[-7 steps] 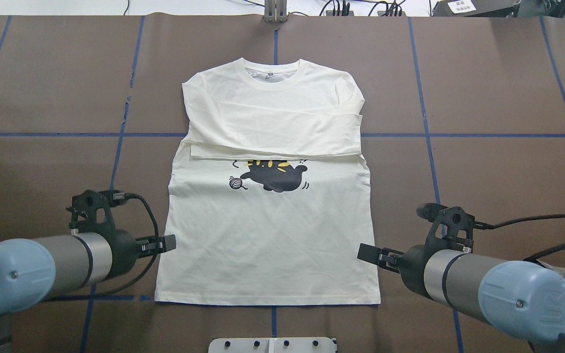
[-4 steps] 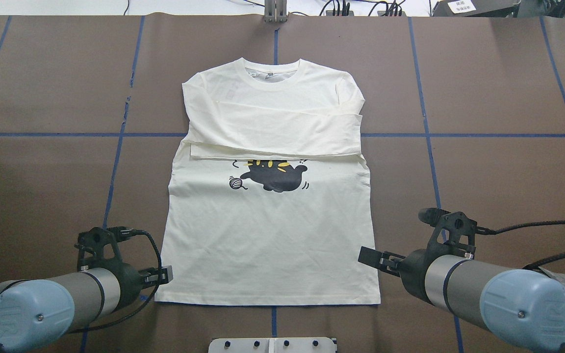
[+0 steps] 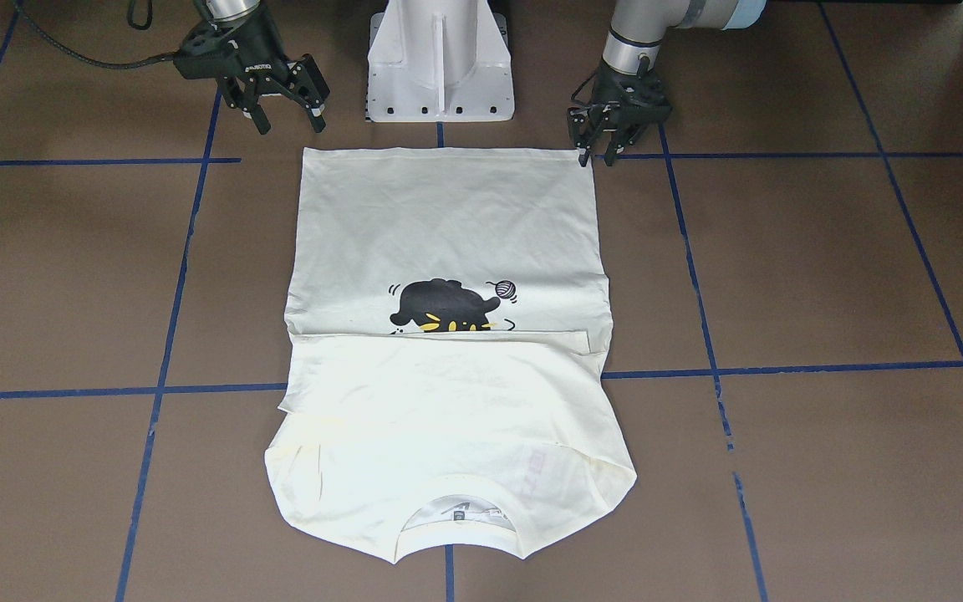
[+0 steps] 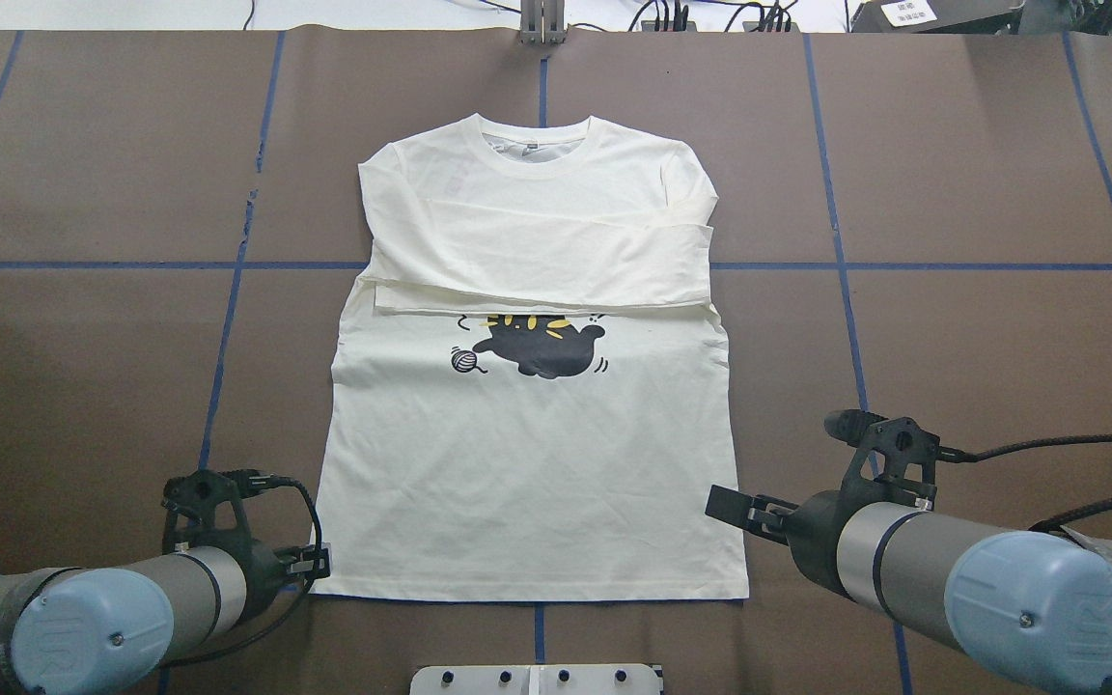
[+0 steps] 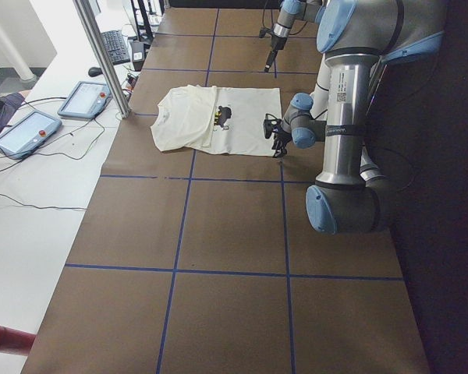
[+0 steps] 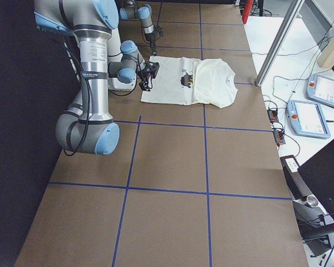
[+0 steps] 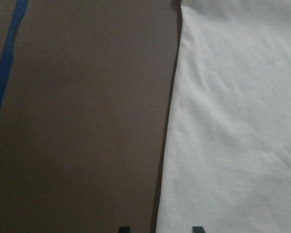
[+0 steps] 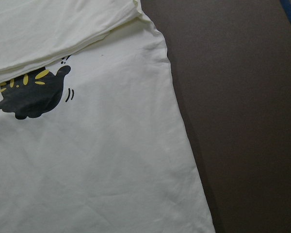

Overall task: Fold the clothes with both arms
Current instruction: 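Align both grippers on the hem corners and grasp the hem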

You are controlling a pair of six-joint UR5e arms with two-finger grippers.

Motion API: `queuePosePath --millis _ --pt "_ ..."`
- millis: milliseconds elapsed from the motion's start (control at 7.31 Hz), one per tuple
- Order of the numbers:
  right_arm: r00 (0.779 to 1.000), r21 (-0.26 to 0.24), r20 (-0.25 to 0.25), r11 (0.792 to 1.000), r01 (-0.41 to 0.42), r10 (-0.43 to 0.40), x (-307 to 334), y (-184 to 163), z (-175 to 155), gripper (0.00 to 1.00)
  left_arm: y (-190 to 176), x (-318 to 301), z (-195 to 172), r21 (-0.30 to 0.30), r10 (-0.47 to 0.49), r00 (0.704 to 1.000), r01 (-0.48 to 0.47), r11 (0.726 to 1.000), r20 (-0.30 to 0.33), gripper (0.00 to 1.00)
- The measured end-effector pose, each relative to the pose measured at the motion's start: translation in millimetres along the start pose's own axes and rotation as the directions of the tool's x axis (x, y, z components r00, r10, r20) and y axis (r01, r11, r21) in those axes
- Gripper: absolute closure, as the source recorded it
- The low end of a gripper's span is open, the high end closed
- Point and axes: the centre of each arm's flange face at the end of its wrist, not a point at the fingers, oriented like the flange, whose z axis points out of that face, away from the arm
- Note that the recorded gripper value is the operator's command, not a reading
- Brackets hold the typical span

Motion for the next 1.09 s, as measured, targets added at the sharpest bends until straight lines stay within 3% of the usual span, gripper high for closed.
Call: queuePosePath --millis 547,957,1094 --pt "1.000 0.000 0.000 1.000 0.000 0.000 0 0 0 0.00 18 3 7 -0.026 0.022 1.000 -0.022 0.999 0.004 0.74" --pt "1.000 0.001 -0.004 1.000 0.000 0.000 1 0 1 0.00 19 3 7 -0.029 0.024 1.000 -0.024 0.999 0.004 0.75" --pt "1.000 0.001 -0.005 1.000 0.000 0.000 1 0 1 0.00 21 3 7 -0.031 0.026 1.000 -0.026 0.999 0.004 0.89"
